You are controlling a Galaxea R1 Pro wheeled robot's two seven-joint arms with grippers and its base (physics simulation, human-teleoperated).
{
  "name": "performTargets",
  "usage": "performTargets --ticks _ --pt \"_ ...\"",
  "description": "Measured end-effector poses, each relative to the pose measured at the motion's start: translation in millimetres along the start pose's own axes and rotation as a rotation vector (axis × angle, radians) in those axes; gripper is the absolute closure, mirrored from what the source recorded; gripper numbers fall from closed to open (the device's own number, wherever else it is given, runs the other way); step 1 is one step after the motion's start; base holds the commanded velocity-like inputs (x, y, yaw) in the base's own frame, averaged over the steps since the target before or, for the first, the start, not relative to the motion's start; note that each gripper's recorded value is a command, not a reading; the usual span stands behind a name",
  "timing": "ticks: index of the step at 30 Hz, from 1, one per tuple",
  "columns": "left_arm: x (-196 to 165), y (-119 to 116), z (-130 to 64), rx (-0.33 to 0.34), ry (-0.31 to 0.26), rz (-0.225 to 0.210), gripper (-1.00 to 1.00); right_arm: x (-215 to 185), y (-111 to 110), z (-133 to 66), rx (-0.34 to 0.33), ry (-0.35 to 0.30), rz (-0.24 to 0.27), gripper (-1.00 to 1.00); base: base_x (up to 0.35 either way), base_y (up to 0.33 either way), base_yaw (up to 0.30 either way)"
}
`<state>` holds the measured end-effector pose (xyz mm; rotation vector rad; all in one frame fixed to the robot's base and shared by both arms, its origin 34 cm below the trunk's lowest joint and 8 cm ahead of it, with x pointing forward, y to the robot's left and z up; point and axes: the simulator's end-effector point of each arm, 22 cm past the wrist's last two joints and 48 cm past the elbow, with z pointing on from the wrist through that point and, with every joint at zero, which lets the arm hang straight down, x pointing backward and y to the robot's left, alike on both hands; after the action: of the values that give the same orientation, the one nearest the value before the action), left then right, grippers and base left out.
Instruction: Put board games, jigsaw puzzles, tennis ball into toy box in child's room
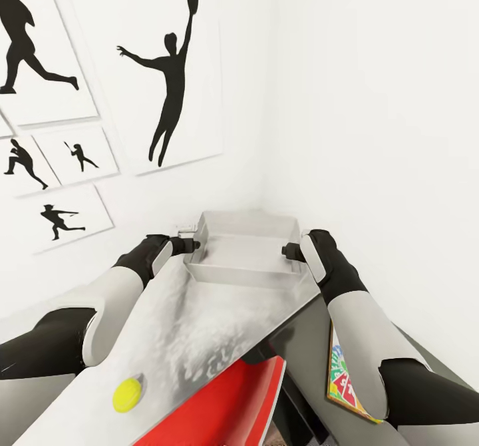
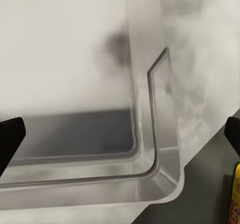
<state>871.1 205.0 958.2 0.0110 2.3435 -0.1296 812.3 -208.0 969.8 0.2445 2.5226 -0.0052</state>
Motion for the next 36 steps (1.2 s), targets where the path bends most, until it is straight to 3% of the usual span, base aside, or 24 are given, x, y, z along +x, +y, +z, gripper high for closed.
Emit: performTargets --ticks 36 --pt "34.6 0.4 28.4 0.003 0.058 -0.007 -1.0 25.8 -3.6 32.7 0.011 0.056 0.0 -1.0 0.0 0.0 0.0"
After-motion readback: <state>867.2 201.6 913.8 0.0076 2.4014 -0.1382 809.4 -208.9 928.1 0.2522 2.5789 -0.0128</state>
